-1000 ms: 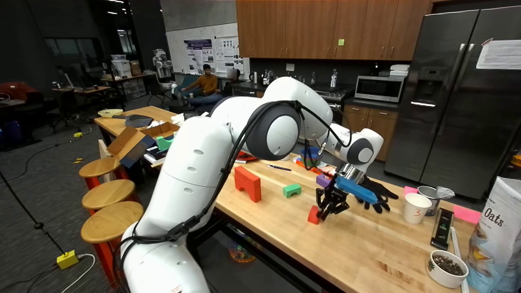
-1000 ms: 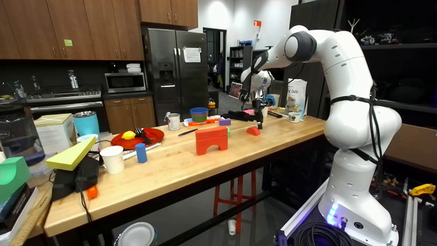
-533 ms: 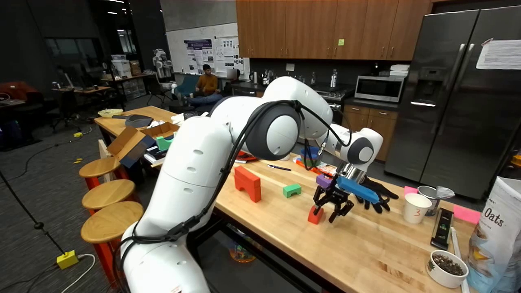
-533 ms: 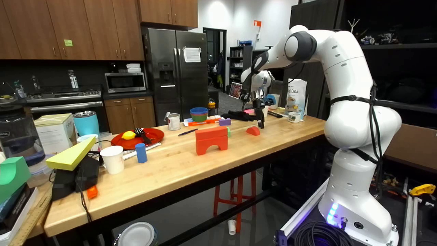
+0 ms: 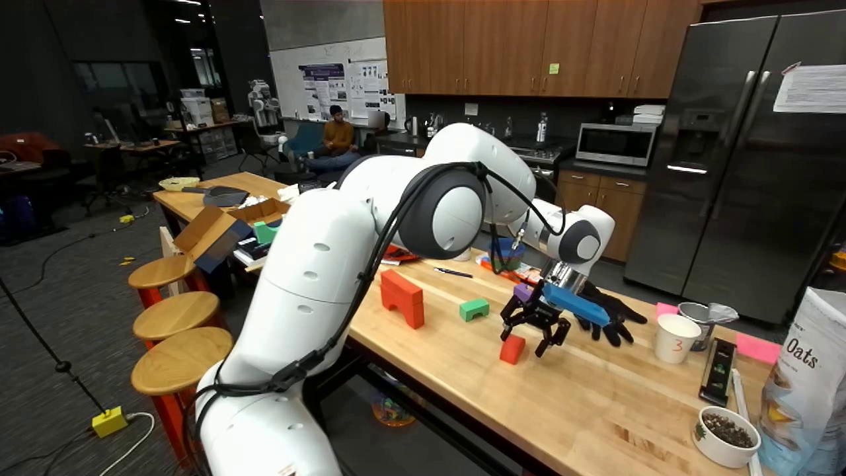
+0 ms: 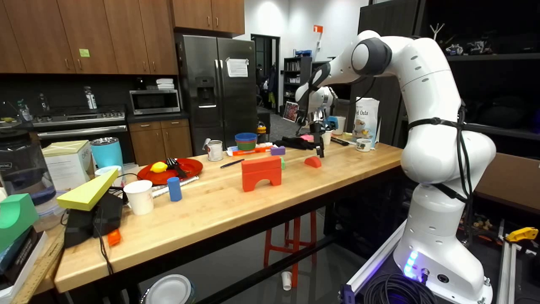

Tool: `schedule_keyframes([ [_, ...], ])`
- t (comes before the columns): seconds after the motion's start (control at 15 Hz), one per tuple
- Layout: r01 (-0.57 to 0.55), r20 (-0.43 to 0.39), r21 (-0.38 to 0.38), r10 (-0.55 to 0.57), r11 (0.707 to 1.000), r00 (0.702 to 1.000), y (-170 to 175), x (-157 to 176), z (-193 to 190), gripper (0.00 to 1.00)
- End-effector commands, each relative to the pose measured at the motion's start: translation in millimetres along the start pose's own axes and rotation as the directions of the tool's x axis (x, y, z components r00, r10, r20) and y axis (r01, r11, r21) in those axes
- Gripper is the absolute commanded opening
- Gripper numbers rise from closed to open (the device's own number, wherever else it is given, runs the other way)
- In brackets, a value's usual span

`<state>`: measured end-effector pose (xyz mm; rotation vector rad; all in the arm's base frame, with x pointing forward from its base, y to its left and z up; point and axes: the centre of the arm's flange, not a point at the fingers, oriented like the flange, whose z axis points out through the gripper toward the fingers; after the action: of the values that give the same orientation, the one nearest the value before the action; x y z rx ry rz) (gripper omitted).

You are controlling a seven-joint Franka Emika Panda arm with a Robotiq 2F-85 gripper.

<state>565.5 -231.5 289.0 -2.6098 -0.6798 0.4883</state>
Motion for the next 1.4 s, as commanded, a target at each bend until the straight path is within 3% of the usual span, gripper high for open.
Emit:
schedule_keyframes([
  [0.0, 0.051, 0.029, -0.010, -0.051, 0.999, 0.998, -16, 3, -5, 1.00],
  [0.4, 0.032, 0.051, 0.043, -0.035, 0.999, 0.998, -22, 12, 2, 1.00],
  [0.47, 0.014, 0.056, 0.055, -0.017, 0.998, 0.998, -22, 10, 3, 0.91],
  [0.53, 0.000, 0.060, 0.065, -0.004, 0.998, 0.998, -21, 9, 5, 0.74],
  [1.0, -0.116, 0.162, 0.134, 0.094, 0.984, 0.982, -22, 7, 17, 0.21],
  [1.07, -0.124, 0.174, 0.137, 0.099, 0.983, 0.980, -23, 6, 17, 0.32],
  [1.13, -0.131, 0.180, 0.137, 0.105, 0.982, 0.978, -24, 5, 18, 0.58],
  [1.33, -0.117, 0.161, 0.120, 0.097, 0.986, 0.982, -27, 1, 16, 0.64],
])
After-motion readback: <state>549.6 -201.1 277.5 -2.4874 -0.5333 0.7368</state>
